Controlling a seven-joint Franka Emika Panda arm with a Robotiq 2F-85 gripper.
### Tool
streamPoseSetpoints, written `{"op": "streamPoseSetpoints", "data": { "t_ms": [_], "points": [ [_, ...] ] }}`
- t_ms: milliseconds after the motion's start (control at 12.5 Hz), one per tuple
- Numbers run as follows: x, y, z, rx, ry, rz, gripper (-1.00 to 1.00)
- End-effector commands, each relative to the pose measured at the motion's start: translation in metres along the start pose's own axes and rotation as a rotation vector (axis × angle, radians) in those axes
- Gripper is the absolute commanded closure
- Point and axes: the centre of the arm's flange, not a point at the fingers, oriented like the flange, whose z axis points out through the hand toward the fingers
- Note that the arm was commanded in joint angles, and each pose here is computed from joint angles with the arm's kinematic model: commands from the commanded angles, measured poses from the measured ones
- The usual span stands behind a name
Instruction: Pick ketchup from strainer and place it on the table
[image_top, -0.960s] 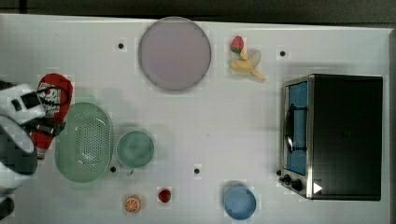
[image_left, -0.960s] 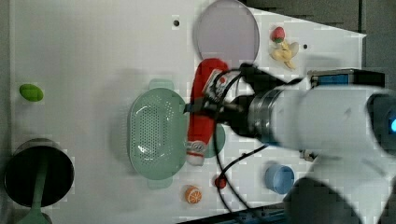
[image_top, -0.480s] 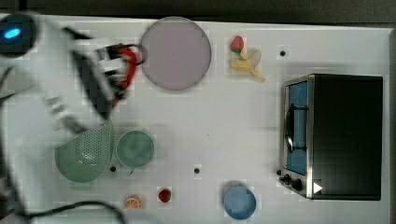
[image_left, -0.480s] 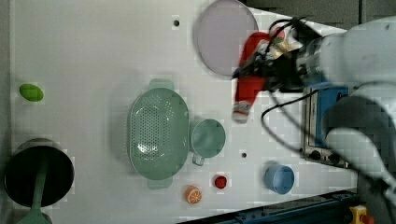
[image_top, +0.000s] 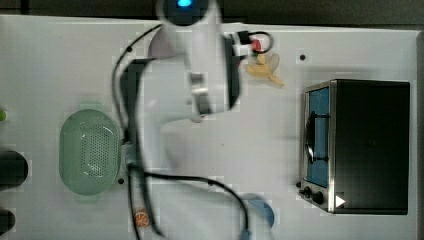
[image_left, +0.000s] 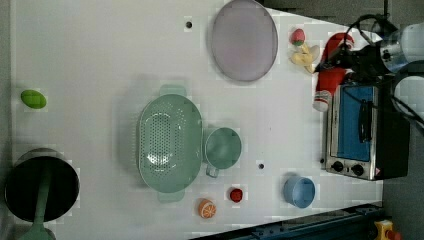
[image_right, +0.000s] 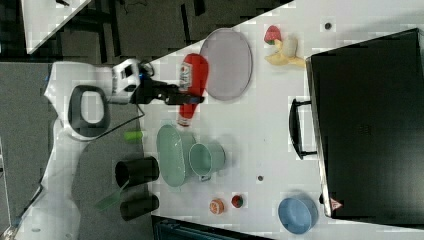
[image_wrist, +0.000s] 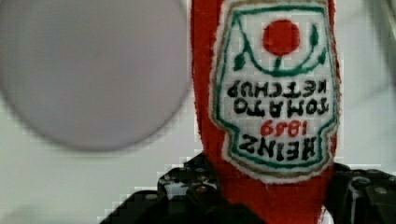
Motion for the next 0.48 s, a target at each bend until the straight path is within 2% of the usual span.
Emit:
{"op": "streamPoseSetpoints", "data": {
  "t_ms": [80,480],
  "points": [
    [-0.007,-0.001,-0.01,0.012,0.012,-0.141,-0.21],
    [-0.017,0.02,0.052,0.044,0.036,-0.129,-0.21]
  ]
}}
